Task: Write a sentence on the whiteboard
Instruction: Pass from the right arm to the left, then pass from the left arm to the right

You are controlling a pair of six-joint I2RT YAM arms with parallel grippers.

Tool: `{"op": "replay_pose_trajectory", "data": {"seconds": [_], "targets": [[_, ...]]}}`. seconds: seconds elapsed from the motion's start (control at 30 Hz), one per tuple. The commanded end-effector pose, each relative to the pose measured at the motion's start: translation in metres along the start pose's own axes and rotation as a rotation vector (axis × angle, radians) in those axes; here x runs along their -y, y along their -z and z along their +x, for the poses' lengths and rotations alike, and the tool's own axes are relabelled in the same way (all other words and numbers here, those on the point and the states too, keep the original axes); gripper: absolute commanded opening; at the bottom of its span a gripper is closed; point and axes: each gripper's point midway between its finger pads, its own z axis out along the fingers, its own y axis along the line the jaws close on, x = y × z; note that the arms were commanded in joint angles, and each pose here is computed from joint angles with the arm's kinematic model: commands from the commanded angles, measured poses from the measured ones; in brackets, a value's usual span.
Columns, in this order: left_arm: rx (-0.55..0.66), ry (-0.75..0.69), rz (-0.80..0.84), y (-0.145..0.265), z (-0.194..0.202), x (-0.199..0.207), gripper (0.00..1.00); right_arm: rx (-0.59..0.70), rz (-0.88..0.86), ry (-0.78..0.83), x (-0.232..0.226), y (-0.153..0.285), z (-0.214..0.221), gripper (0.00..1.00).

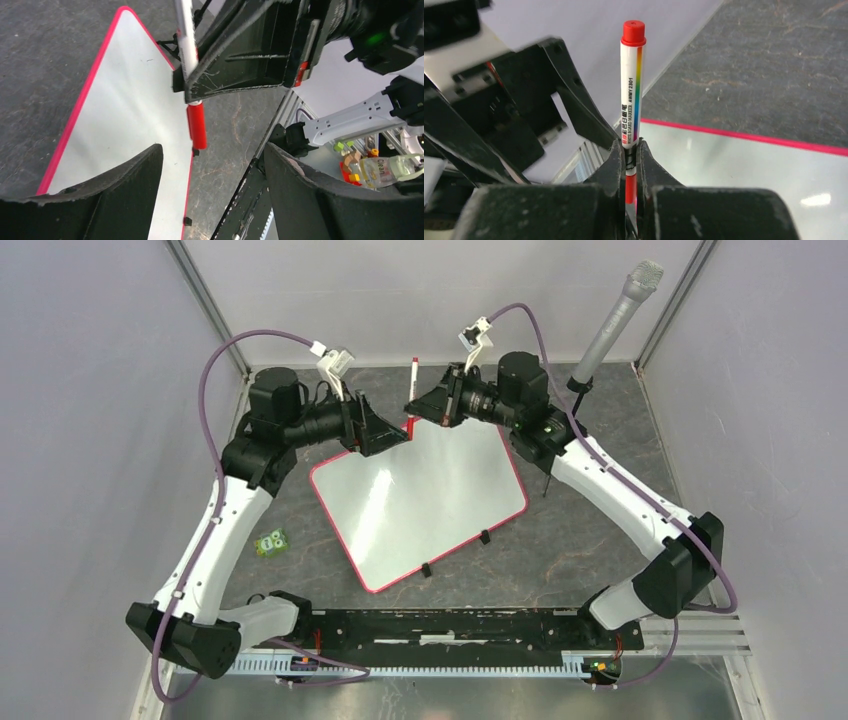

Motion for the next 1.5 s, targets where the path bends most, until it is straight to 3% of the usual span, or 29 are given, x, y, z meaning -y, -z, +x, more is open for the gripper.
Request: {"op": "replay_pose_trajectory", "data": {"seconds": [0.0,0.37,0.57,0.67,0.8,1.0,1.07,1.2,1.47], "targets": [[0.075,-0.042,0.001,-0.016,-0.012,0.005,0.76,0.128,0.052,0.01,-0.026,-0.005,-0.041,0.0],[0.098,-0.042,-0.192,-0.027,-0.012,-0.034,0.4,0.103,0.096,-0.018,-0.022,-0.011,-0.024,0.0],[0.079,-0.077,-0.18,-0.023,-0.008,-0.031,0.03,0.093,0.064,0.001,-0.025,-0.009,-0.018,0.03],[0.05,-0.116,-0.185,-0.016,-0.001,-0.03,0.02,0.094,0.05,0.063,-0.024,-0.003,-0.021,0.3],[-0.019,-0.182,-0.192,-0.006,0.012,-0.031,0.02,0.089,0.014,0.206,-0.02,0.015,-0.03,0.58],[-0.182,-0.421,-0.093,0.017,0.043,-0.017,0.02,0.002,0.026,0.614,-0.019,0.046,-0.03,0.83],[-0.224,-0.503,-0.07,0.025,0.052,-0.015,0.02,-0.058,-0.019,0.718,-0.024,0.057,-0.023,0.88],[-0.29,-0.63,-0.043,0.04,0.069,-0.016,0.02,-0.14,-0.141,0.737,-0.038,0.073,0.0,0.9],[-0.348,-0.81,0.003,0.049,0.077,-0.012,0.02,-0.239,-0.423,0.425,-0.063,0.071,0.052,0.83]]}}
